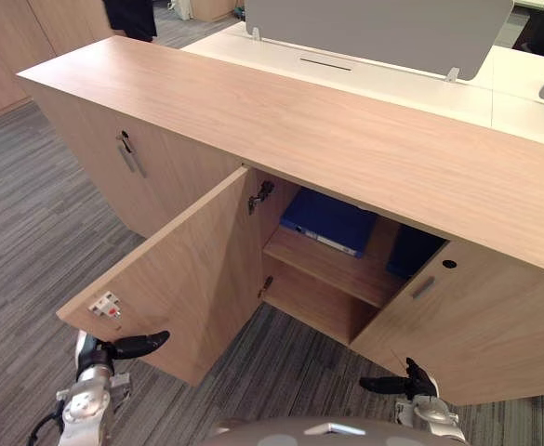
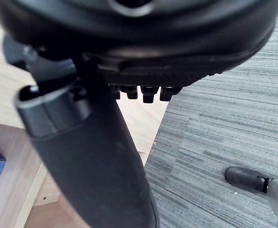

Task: Walk over to the cabinet, pick up the folder, carry it to the office cabinet, place the folder inside the office cabinet, then close the office cabinet door

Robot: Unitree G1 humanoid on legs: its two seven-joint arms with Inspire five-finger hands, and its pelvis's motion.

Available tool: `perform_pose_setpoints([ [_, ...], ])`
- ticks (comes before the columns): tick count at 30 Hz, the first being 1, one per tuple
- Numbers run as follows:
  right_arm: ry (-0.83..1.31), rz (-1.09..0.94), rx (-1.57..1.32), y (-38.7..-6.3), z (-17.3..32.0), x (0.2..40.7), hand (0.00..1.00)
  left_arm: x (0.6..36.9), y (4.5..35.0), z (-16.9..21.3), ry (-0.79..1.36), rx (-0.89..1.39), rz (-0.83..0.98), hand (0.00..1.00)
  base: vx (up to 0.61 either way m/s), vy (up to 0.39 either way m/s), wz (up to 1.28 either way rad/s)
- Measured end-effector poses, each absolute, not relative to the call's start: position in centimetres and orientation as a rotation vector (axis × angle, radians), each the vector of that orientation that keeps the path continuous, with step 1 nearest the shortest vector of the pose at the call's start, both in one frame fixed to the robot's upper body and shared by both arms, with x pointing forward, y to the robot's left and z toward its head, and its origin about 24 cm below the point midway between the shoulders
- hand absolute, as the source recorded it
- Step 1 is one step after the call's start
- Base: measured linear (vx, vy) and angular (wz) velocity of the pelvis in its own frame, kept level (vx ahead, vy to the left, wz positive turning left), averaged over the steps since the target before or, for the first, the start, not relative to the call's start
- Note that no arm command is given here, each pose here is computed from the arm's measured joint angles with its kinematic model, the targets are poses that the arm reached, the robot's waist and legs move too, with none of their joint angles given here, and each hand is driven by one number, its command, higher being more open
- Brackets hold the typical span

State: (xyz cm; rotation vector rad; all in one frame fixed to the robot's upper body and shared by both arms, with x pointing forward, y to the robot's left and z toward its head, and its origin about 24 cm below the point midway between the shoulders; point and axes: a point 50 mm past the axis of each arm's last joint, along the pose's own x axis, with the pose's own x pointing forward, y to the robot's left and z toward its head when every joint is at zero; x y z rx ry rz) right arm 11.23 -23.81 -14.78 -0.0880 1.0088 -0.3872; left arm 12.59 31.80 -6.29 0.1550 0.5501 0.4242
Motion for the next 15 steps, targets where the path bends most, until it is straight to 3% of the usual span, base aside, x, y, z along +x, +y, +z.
perform_pose_setpoints([
  [15, 1.006, -0.25, -0.148, -22.7, -14.8, 12.1, 1.0, 9.6, 26.3, -8.6, 0.74, 0.127, -0.142, 1.0, -0.03, 0.012, -0.07],
])
